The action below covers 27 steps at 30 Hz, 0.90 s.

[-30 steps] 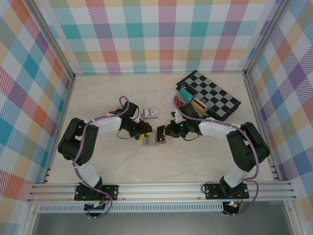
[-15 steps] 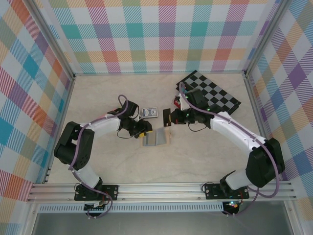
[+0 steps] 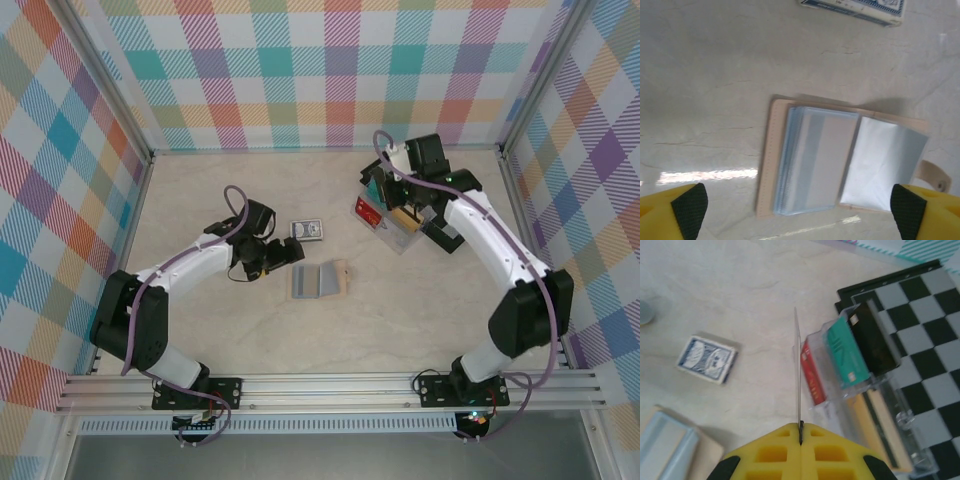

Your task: Take the credit cards out of the card holder

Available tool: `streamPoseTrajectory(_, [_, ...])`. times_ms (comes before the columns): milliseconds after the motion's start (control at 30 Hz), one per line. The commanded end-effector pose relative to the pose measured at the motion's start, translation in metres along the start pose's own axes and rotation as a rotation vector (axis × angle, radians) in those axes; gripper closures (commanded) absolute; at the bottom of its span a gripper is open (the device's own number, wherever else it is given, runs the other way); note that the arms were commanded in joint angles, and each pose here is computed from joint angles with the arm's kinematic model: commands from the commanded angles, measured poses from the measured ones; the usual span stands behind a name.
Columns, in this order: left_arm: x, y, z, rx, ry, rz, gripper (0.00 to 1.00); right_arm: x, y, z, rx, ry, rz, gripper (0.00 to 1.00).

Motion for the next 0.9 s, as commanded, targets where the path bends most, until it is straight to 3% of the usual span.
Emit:
streamPoseTrajectory(0, [0.012,0.010,-0.004,-0.017,-0.035,-0.044,0.00,-0.012,-0.015,-0.004,0.170,0.043,-0.003,1.00])
streamPoseTrajectory(400, [0.012,0.017,-0.004,-0.009,-0.026,-0.073,0.00,-0.062,-0.054,-0.010,0.376,0.109,-0.053,1.00])
streamPoseTrajectory(867, [0.006,0.022,0.001,-0.008,-0.004,-0.082,0.00,-0.097,-0.074,0.011,0.357,0.209,-0.065,1.00])
Point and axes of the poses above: each hand's point on the last joint's axis, 136 mm out from that joint toward the fingers, its own x axis back along the fingers, its own y axis along the line the jaws close on, z = x × y, the point moved 1 cm from there along x, back along the fingers, and after that the axes turned 11 degrees about x, right-handed, at the moved point
